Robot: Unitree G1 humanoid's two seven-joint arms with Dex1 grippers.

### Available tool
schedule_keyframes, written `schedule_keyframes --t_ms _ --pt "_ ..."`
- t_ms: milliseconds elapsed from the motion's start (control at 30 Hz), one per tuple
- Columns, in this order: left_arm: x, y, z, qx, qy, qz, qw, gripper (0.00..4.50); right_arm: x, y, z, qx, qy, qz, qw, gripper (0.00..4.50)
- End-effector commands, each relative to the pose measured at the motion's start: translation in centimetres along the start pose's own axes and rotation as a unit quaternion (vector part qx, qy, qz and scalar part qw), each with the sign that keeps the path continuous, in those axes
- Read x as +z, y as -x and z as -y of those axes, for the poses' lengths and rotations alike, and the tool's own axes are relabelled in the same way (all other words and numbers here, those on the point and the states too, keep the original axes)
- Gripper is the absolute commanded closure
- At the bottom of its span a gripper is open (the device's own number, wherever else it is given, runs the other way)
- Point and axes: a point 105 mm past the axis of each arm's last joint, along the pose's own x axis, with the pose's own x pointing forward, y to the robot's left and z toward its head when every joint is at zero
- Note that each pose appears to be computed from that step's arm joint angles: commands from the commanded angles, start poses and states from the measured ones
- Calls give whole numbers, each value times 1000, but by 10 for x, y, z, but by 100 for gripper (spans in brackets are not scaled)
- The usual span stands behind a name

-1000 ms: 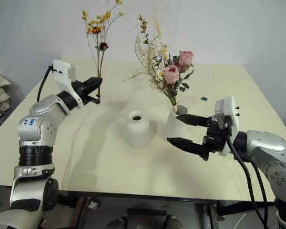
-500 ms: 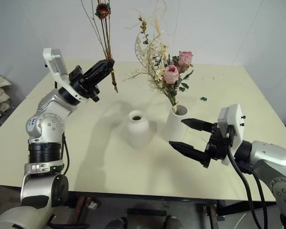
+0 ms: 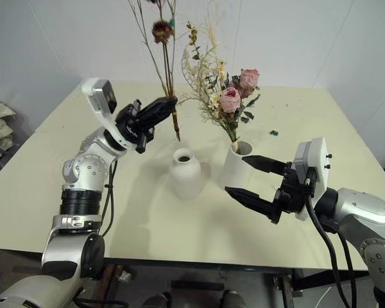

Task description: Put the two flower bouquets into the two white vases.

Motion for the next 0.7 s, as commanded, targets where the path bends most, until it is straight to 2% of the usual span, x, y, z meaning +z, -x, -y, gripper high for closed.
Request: schedule_keyframes --t_ms 33,333,700 --pt "7 0 -8 5 -21 11 1000 447 5 0 -3 -6 14 16 1000 0" --pt "-11 -5 -21 9 -6 16 1000 447 4 -2 -3 -16 11 18 1000 0" --pt "-43 -2 -14 -11 -6 -62 998 447 5 2 -3 -34 15 14 999 0"
